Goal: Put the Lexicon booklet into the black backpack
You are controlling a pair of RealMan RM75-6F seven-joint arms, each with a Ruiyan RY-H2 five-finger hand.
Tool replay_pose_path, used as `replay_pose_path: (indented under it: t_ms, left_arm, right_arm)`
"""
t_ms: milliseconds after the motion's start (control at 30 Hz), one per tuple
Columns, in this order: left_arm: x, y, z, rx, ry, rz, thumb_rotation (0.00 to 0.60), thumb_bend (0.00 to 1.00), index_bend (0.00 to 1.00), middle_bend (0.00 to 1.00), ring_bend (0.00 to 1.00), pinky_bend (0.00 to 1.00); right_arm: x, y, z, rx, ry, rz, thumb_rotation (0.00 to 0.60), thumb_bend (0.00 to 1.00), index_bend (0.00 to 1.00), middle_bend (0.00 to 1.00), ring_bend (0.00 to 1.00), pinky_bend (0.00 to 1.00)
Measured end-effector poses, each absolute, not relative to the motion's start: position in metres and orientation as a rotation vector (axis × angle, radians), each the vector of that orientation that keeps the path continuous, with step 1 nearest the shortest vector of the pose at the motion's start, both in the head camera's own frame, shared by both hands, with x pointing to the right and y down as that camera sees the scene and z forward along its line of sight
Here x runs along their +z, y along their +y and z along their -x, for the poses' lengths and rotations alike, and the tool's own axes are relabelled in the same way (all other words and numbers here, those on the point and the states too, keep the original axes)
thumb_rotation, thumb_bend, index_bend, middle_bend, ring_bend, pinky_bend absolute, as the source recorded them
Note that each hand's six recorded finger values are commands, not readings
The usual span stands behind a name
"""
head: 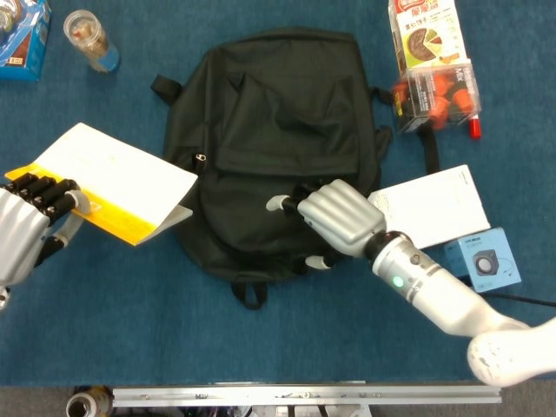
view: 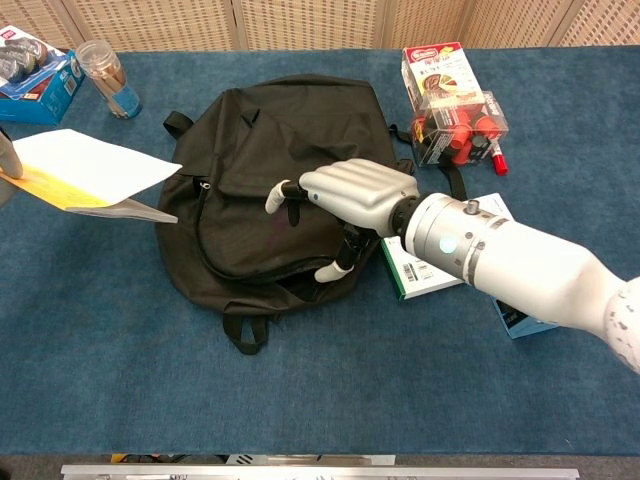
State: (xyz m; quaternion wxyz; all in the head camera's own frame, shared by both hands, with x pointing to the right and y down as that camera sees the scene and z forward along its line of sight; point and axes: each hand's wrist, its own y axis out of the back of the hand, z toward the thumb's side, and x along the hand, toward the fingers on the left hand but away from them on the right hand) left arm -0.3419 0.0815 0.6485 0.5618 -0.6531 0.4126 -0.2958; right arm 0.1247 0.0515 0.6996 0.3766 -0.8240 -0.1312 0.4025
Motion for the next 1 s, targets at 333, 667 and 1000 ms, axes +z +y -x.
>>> replay_pose_path:
  t_ms: [333, 667, 1000]
  left_arm:
    - [0.646, 0.085, 0.337, -0.671, 0.975, 1.563, 0.600, 0.35, 0.65, 0.66, 0.61, 0.66]
    - [0.646, 0.081, 0.340, -0.680, 0.986, 1.581, 0.600, 0.35, 0.65, 0.66, 0.61, 0.67]
    - [0.635, 0.077, 0.349, -0.648, 1.038, 1.611, 0.600, 0.35, 0.65, 0.66, 0.61, 0.68]
  right_arm:
    - [0.715, 0.032, -0.123, 1.117, -0.386, 2.065, 0.600, 0.44, 0.41, 0.44, 0.32, 0.41]
    - [0.720, 0.014, -0.118, 1.147, -0.455, 2.059, 0.600, 0.67, 0.69, 0.60, 0.58, 0.79]
    - [0.696, -0.021, -0.106, 1.084, -0.757, 2.116, 0.600, 0.74, 0.73, 0.62, 0.64, 0.87]
